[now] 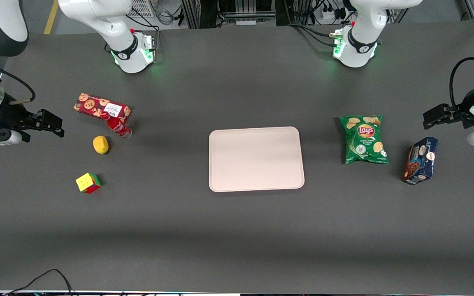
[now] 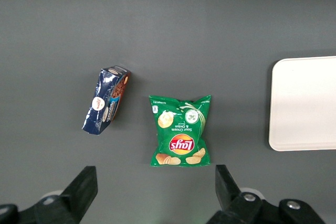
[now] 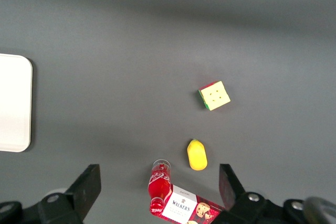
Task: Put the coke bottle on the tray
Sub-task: 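Move the right gripper down over the red Coca-Cola bottle's cap end, then close the right gripper on the bottle neck and lift it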
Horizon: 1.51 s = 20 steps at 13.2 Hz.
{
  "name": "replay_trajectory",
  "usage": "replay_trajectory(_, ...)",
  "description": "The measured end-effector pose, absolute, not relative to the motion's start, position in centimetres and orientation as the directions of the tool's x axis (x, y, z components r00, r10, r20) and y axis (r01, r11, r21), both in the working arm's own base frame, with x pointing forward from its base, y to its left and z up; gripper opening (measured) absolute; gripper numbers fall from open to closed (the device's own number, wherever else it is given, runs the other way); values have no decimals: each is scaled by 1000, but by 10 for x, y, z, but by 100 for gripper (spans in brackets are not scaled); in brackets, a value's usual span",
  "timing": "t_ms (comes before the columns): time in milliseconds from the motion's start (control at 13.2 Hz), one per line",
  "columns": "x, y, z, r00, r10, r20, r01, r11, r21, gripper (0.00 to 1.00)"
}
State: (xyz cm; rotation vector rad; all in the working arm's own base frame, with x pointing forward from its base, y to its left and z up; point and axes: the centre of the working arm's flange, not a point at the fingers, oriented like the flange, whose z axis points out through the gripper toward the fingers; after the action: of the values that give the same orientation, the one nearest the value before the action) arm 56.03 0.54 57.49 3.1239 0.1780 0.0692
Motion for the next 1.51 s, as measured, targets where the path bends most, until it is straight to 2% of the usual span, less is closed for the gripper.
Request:
replay_trajectory(226, 557, 7, 564, 993, 116, 10, 116, -993, 11, 100)
replay_trajectory(453, 544, 8, 532, 992, 118, -52, 119, -993, 4, 100)
replay_trajectory(604, 527, 7, 501, 992, 120, -46, 120, -993, 2, 100)
replay_trajectory(755, 497, 7, 460, 992, 122, -22, 122, -993, 0, 100)
replay_trajectory(1057, 437, 7, 390, 992, 126, -18, 126, -992, -5, 100)
replay_trajectory(1509, 403, 7, 346, 989, 131, -68, 130, -991, -12, 100)
